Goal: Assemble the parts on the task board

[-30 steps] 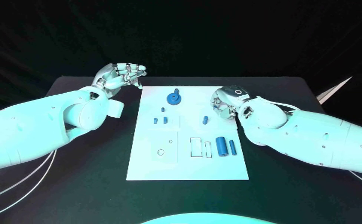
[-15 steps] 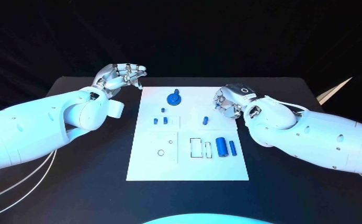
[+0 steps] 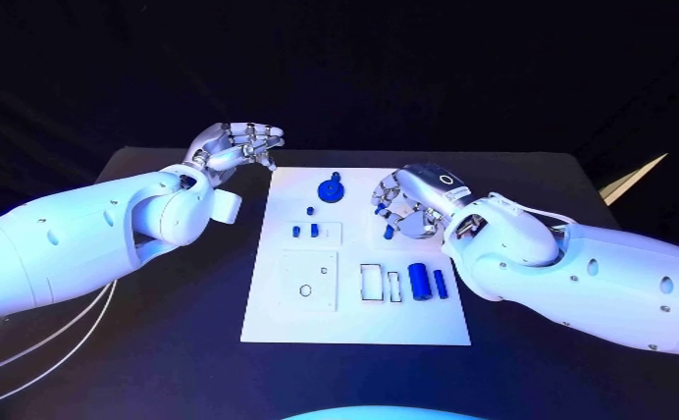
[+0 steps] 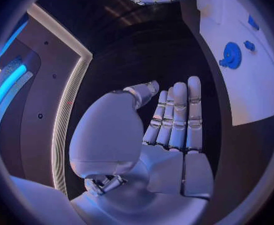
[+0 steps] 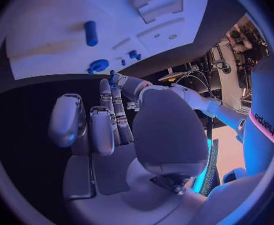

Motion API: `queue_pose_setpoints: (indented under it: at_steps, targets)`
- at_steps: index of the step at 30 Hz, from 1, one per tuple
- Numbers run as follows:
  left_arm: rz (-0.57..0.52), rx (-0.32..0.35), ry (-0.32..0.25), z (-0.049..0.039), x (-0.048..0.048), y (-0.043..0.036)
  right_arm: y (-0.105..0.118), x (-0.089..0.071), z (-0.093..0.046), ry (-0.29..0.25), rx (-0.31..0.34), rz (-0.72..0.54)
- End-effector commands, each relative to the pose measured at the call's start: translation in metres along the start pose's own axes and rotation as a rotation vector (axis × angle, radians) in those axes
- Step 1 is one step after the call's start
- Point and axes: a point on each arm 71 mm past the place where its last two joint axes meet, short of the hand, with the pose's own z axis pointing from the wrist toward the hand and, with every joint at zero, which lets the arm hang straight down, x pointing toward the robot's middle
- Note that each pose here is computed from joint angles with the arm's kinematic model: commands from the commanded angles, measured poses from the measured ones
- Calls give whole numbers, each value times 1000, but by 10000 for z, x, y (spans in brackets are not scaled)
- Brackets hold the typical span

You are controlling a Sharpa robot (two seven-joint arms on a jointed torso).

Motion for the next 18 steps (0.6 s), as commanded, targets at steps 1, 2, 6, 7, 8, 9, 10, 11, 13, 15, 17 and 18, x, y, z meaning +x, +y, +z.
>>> queue_pose_setpoints:
  at_steps: [1, 2, 6, 7, 8, 9, 10, 11, 13, 15, 17, 18]
  targets:
    - [-4, 3, 8, 12, 31, -4, 173, 37, 18, 3, -46, 20]
    - [-4, 3, 9, 16, 39, -3, 226, 55, 30, 6, -59, 25]
    - [-6, 4, 13, 33, 73, -1, 364, 131, 66, 20, -93, 38]
    - [-7, 4, 15, 37, 83, -1, 388, 153, 72, 25, -99, 40]
    - [-8, 5, 17, 43, 96, 0, 416, 183, 77, 32, -105, 43]
    - [-9, 5, 20, 51, 114, 1, 451, 230, 81, 43, -112, 48]
    - [-10, 4, 21, 54, 122, 1, 469, 259, 83, 50, -116, 50]
    - [-11, 4, 23, 60, 134, 2, 489, 294, 85, 58, -120, 53]
    - [-12, 4, 26, 70, 157, 3, 520, 361, 87, 73, -124, 58]
    - [-14, 4, 31, 81, 182, 4, 549, 435, 88, 88, -127, 64]
    - [-16, 4, 35, 91, 208, 4, 573, 502, 88, 102, -129, 67]
    - [-17, 4, 37, 95, 219, 5, 580, 527, 87, 107, -129, 68]
